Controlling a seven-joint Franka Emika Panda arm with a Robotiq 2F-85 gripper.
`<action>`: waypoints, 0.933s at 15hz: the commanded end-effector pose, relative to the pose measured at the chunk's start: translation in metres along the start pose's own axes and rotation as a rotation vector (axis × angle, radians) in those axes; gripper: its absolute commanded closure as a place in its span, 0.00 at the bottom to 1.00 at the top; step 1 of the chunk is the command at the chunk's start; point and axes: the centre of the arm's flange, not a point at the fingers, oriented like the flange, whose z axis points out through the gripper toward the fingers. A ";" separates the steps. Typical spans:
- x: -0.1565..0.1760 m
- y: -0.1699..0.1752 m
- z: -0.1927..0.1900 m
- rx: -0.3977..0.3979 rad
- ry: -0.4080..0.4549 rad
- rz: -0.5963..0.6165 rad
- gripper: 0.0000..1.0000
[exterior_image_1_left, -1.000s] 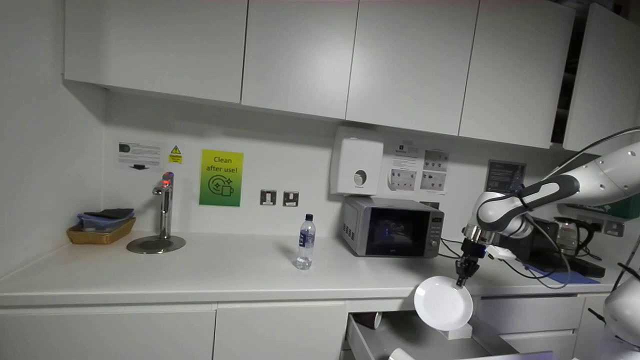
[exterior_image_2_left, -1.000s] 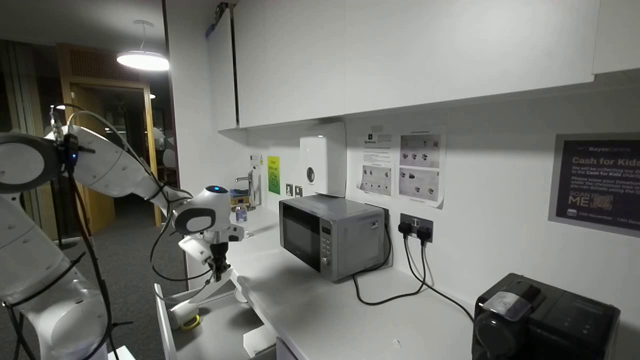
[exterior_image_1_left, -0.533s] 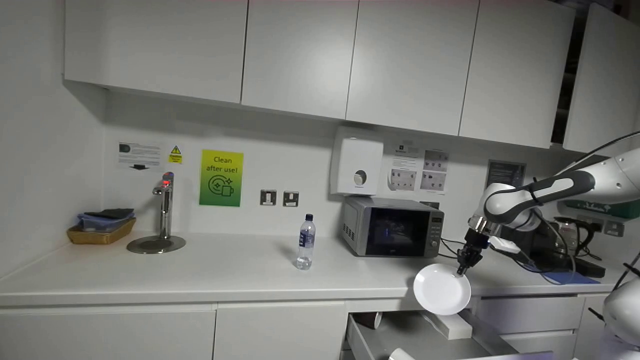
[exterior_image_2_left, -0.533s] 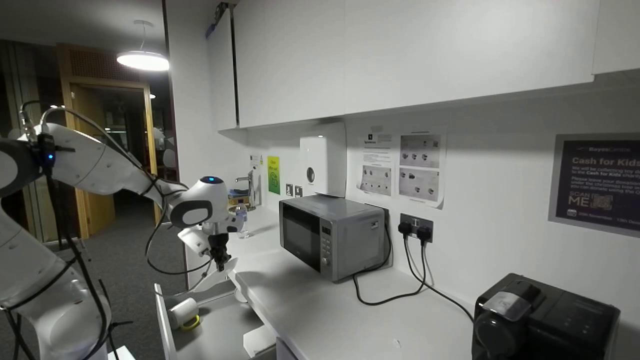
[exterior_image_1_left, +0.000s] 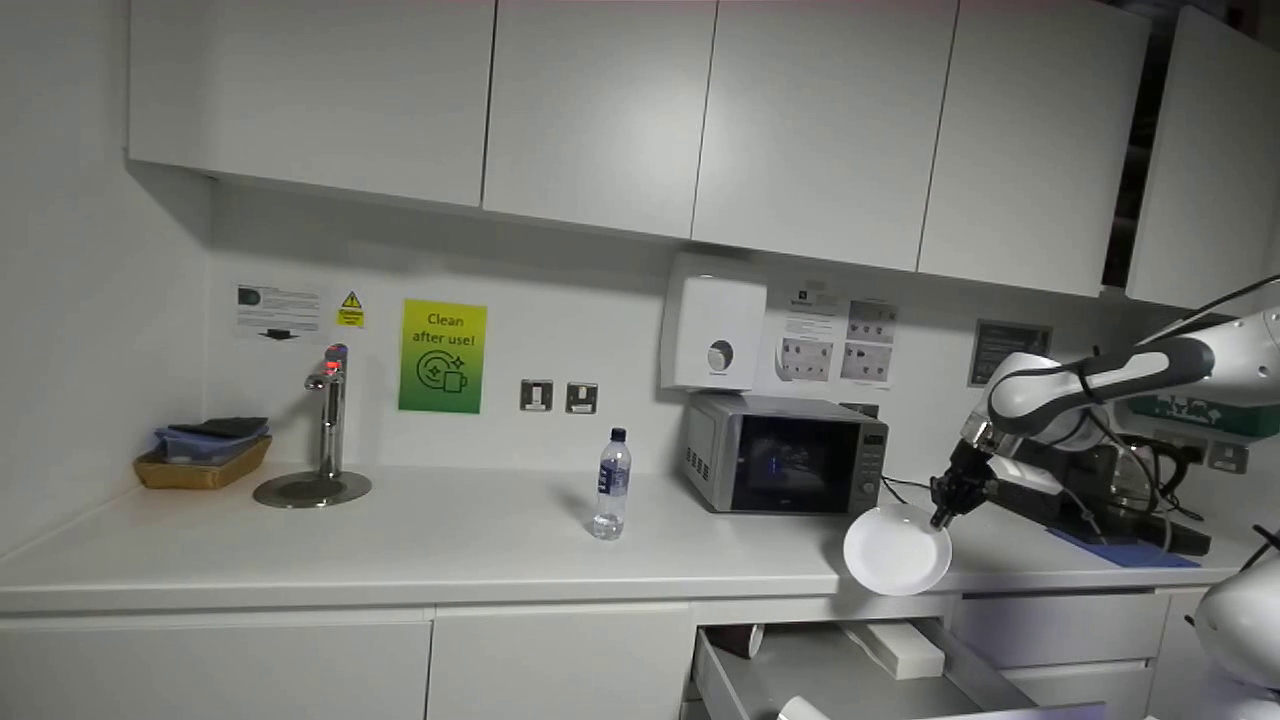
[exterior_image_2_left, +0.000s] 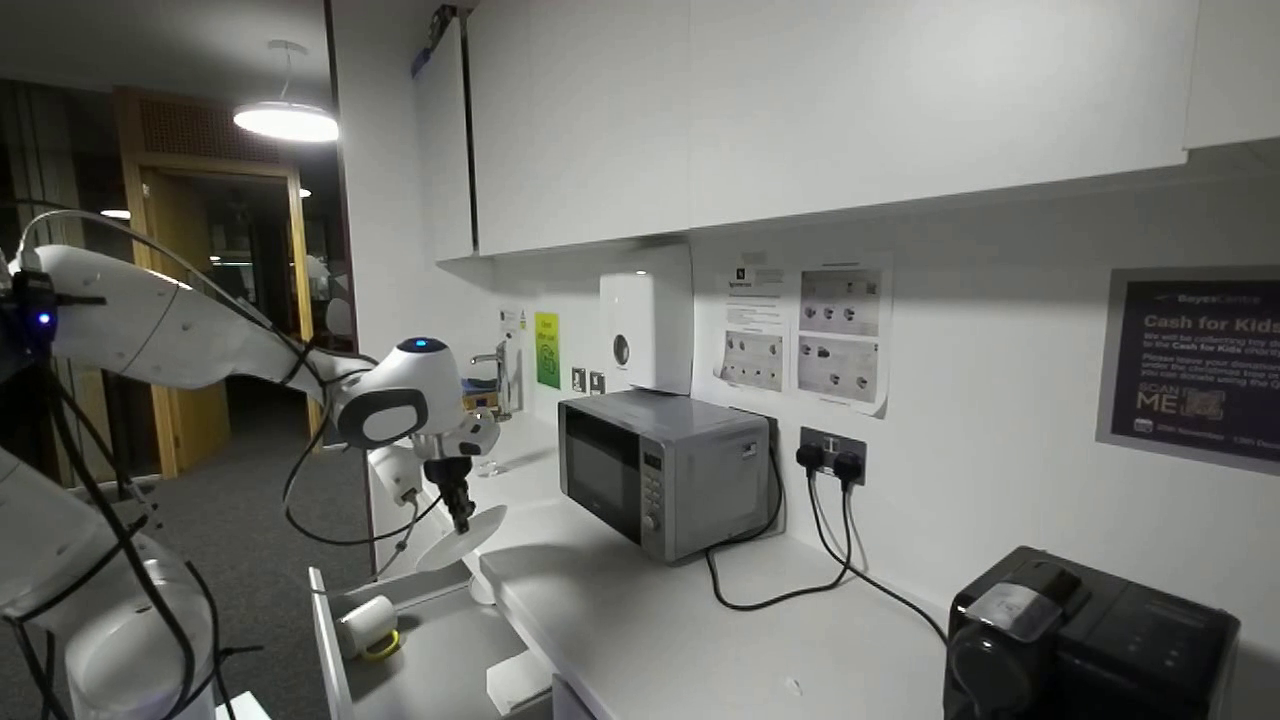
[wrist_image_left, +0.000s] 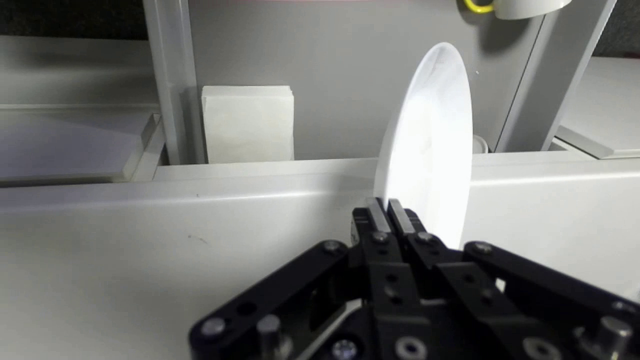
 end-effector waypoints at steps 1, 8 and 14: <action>0.002 0.020 -0.017 -0.024 0.047 0.086 0.99; 0.013 0.058 -0.021 -0.062 0.083 0.231 0.99; 0.017 0.081 -0.029 -0.066 0.138 0.343 0.99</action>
